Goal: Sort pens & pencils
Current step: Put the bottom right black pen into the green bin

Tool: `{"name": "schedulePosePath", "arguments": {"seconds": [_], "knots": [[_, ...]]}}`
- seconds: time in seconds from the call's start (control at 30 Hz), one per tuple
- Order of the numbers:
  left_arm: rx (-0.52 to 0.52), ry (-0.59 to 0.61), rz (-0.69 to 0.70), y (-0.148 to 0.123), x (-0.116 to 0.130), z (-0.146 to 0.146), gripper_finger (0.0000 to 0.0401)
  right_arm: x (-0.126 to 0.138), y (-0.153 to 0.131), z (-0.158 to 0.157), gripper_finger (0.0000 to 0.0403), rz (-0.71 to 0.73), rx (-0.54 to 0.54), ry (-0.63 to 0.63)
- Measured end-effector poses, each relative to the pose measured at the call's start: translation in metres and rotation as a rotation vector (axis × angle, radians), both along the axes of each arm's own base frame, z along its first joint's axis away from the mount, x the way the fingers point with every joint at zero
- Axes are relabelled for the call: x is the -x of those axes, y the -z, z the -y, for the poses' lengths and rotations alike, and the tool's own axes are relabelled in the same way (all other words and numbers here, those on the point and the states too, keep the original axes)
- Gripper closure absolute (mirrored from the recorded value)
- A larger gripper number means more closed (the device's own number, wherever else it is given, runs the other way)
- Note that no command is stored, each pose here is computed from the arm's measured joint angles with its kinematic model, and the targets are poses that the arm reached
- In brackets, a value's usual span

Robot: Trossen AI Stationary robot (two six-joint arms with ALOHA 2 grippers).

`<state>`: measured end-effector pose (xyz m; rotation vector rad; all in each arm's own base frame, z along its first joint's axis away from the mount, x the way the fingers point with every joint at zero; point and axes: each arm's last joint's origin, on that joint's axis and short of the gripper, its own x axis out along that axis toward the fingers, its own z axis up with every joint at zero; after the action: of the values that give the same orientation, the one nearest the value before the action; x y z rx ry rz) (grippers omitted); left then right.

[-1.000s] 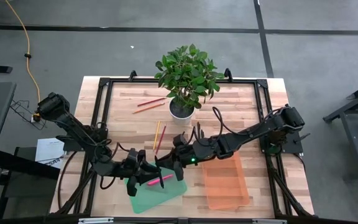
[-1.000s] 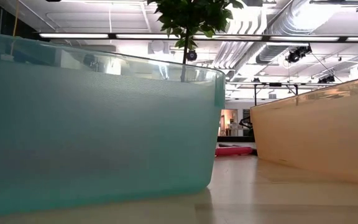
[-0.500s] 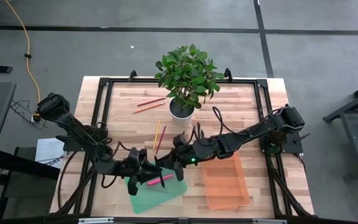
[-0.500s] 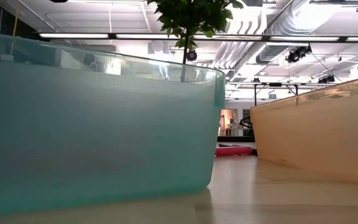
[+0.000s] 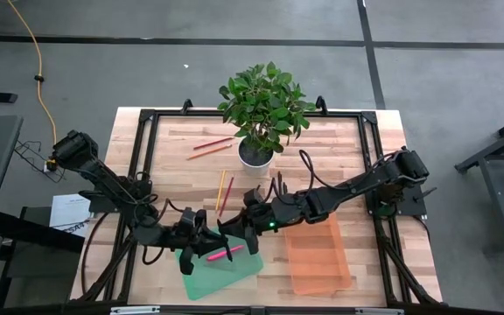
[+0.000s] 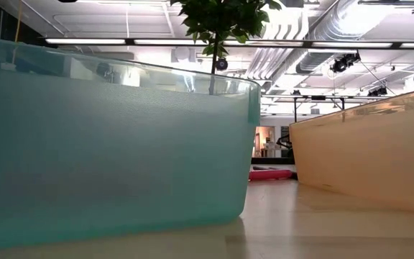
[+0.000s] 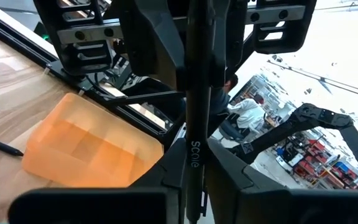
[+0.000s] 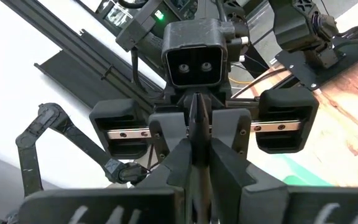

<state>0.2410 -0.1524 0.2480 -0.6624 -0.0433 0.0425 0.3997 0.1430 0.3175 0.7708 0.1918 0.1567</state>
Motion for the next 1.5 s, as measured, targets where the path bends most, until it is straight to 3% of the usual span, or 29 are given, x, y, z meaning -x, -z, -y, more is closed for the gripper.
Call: {"name": "schedulePosePath", "arguments": {"seconds": [0.2,0.73,1.13,1.5], "knots": [[-0.002,-0.003,0.0,0.0,0.0,0.0,0.0382,0.0,-0.001,0.0,0.0362,0.01,0.021,-0.003],[-0.011,0.01,-0.003,0.0,0.0,0.0,0.0379,-0.003,0.001,0.009,0.0223,-0.005,0.053,0.03],[0.025,0.108,-0.157,0.017,0.001,0.003,0.0378,0.012,-0.025,0.027,0.0219,0.019,0.112,0.049],[0.06,0.157,-0.432,0.043,0.008,0.0,0.0377,0.034,-0.024,0.032,0.0219,-0.178,0.198,0.033]]}}
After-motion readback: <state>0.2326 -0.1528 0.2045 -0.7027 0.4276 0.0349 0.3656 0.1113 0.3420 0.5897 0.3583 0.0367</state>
